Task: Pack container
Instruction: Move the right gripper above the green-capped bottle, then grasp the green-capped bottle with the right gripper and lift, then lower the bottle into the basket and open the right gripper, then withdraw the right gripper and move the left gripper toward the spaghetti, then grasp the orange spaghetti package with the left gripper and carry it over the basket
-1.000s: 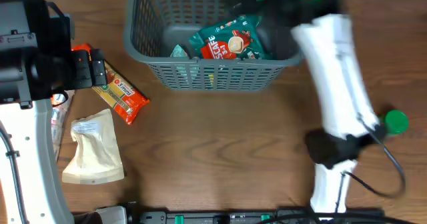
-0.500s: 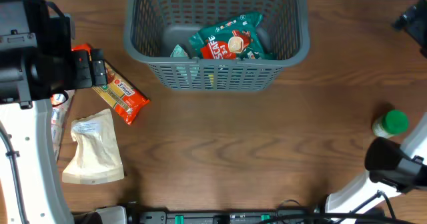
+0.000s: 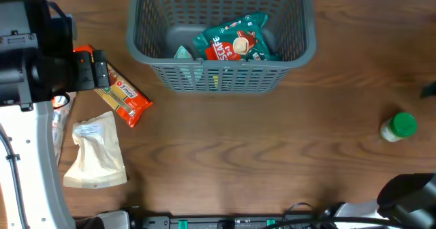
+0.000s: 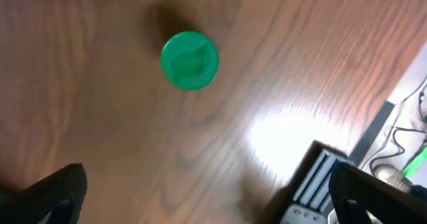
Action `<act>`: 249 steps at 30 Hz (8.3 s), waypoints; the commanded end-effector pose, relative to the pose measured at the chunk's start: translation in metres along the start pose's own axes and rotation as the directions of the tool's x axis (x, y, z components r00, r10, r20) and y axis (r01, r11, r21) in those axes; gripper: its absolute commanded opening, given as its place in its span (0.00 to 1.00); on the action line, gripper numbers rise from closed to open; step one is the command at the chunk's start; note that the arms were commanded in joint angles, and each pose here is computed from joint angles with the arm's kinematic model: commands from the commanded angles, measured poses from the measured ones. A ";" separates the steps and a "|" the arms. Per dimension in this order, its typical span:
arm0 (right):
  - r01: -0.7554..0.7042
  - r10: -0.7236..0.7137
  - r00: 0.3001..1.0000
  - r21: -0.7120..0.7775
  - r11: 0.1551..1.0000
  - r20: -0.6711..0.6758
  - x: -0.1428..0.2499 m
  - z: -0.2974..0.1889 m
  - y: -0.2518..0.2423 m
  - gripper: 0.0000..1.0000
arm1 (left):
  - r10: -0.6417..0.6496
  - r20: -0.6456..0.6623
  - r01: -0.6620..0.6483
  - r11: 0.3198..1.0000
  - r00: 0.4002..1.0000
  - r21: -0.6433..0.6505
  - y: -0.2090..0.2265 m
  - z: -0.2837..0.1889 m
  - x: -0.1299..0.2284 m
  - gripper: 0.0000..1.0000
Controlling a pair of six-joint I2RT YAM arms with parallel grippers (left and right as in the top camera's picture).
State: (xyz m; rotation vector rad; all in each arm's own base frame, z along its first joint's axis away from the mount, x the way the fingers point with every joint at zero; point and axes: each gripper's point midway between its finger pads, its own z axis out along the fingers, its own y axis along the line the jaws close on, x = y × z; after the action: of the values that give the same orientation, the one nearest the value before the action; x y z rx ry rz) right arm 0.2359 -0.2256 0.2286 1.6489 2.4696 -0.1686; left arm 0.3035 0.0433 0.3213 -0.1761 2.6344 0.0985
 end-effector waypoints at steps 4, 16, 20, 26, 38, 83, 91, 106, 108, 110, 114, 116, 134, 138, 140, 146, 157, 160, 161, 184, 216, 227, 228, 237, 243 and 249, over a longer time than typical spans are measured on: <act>0.043 -0.041 0.997 0.021 0.999 -0.067 0.012 0.062 -0.001 0.99 | 0.018 0.007 -0.018 1.000 1.000 0.009 -0.002 -0.003 0.001 0.99; 0.052 -0.052 0.998 -0.012 0.999 -0.018 0.013 0.131 0.007 0.99 | 0.018 0.007 -0.019 1.000 1.000 0.008 -0.002 -0.003 0.001 0.99; 0.050 -0.050 0.999 -0.019 0.999 -0.002 0.007 0.140 0.011 0.99 | 0.018 0.007 -0.019 1.000 1.000 0.008 -0.002 -0.003 0.001 0.99; 0.052 -0.052 0.998 -0.013 0.999 -0.037 0.007 0.162 0.015 0.99 | 0.019 0.007 -0.019 1.000 1.000 0.008 -0.002 -0.003 0.001 0.99; 0.054 -0.050 0.991 0.024 0.998 -0.126 0.014 0.215 0.017 0.99 | 0.023 0.007 -0.023 1.000 1.000 0.008 -0.002 -0.003 0.001 0.99; 0.889 -0.612 0.456 -0.305 0.341 0.646 0.112 -0.154 0.324 0.01 | 0.023 0.006 -0.023 1.000 1.000 0.008 -0.002 -0.003 0.001 0.99; 0.995 -0.660 -0.016 -0.056 -0.087 0.751 0.220 -0.169 0.367 0.01 | 0.023 0.006 -0.023 1.000 1.000 0.008 -0.002 -0.003 0.001 0.99; 0.909 -0.701 -0.083 -0.234 -0.344 0.709 0.334 -0.082 0.434 0.01 | 0.023 0.002 -0.023 1.000 1.000 0.008 -0.002 -0.003 0.002 0.99; 0.900 -0.716 -0.105 -0.240 -0.363 0.690 0.348 -0.067 0.437 0.01 | 0.023 0.001 -0.023 1.000 1.000 0.008 -0.002 -0.003 0.003 0.99; 0.890 -0.737 -0.125 -0.253 -0.379 0.664 0.363 -0.048 0.440 0.01 | 0.023 -0.002 -0.023 1.000 1.000 0.008 -0.002 -0.003 0.003 0.99; 0.873 -0.779 -0.165 -0.279 -0.401 0.604 0.389 -0.011 0.439 0.01 | 0.023 -0.007 -0.023 1.000 1.000 0.008 -0.002 -0.003 0.005 0.99; 0.867 -0.796 -0.181 -0.287 -0.406 0.578 0.398 0.001 0.436 0.02 | 0.023 -0.008 -0.023 1.000 1.000 0.008 -0.002 -0.003 0.005 0.98; 0.982 -0.684 -0.006 -0.124 -0.141 0.729 0.270 -0.160 0.402 0.99 | -0.054 0.022 0.054 0.999 0.998 0.006 0.000 -0.005 -0.003 0.99; 0.976 -0.556 0.214 -0.199 0.087 0.803 0.185 -0.227 0.360 0.99 | -0.308 0.088 0.307 0.951 0.947 0.022 0.006 -0.003 -0.022 0.99; 0.948 -0.519 0.316 -0.245 0.202 0.794 0.146 -0.237 0.335 0.99 | -0.371 0.097 0.370 0.929 0.923 0.032 0.006 0.003 -0.029 0.99; 0.735 -0.414 0.639 -0.357 0.577 0.648 0.037 -0.211 0.244 0.99 | -0.508 0.016 0.508 0.861 0.861 -0.004 0.012 0.051 -0.040 0.98; 0.568 -0.351 0.781 -0.356 0.742 0.516 -0.018 -0.174 0.176 0.99 | -0.435 -0.219 0.422 0.900 0.873 -0.108 0.011 0.168 -0.028 0.98; 0.576 -0.357 0.776 -0.352 0.738 0.521 -0.018 -0.174 0.176 0.99 | -0.476 -0.256 0.455 0.880 0.842 -0.140 0.013 0.201 -0.022 0.99; 0.576 -0.356 0.775 -0.352 0.738 0.522 -0.018 -0.174 0.177 0.99 | -0.492 -0.264 0.469 0.870 0.829 -0.151 0.014 0.209 -0.020 0.98; 0.587 -0.347 0.762 -0.357 0.727 0.547 -0.020 -0.179 0.183 0.99 | -0.492 -0.391 0.484 0.866 0.777 -0.128 0.007 0.338 0.086 0.98; 0.641 -0.450 0.736 -0.305 0.704 0.506 -0.006 -0.167 0.172 0.99 | -0.176 0.280 0.133 0.977 0.944 0.166 0.006 0.007 -0.090 0.05; 0.642 -0.447 0.733 -0.306 0.703 0.512 -0.007 -0.168 0.173 0.99 | 0.846 0.508 -0.905 0.332 0.161 -0.266 -0.126 -0.054 -0.098 0.06; 0.642 -0.447 0.733 -0.306 0.703 0.512 -0.007 -0.168 0.173 0.99 | 0.863 0.500 -0.911 0.255 0.064 -0.323 -0.135 -0.058 -0.102 0.06; 0.643 -0.447 0.734 -0.313 0.699 0.511 -0.006 -0.169 0.174 0.99 | 0.809 0.563 -0.858 0.161 -0.168 -0.487 -0.207 -0.047 -0.151 0.06; 0.648 -0.448 0.735 -0.330 0.687 0.509 -0.004 -0.170 0.177 0.99 | 0.822 0.553 -0.926 0.096 -0.133 -0.365 -0.241 0.044 -0.151 0.06; 0.648 -0.449 0.735 -0.331 0.685 0.509 -0.003 -0.170 0.177 0.99 | 0.851 0.521 -0.980 0.038 -0.072 -0.196 -0.261 0.147 -0.131 0.06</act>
State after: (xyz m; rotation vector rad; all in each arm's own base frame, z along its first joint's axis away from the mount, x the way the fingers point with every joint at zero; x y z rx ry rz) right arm 0.3887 -0.1336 0.3915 0.5711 2.3453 0.0536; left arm 0.5171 -0.1783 0.2375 1.6770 1.6330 0.2454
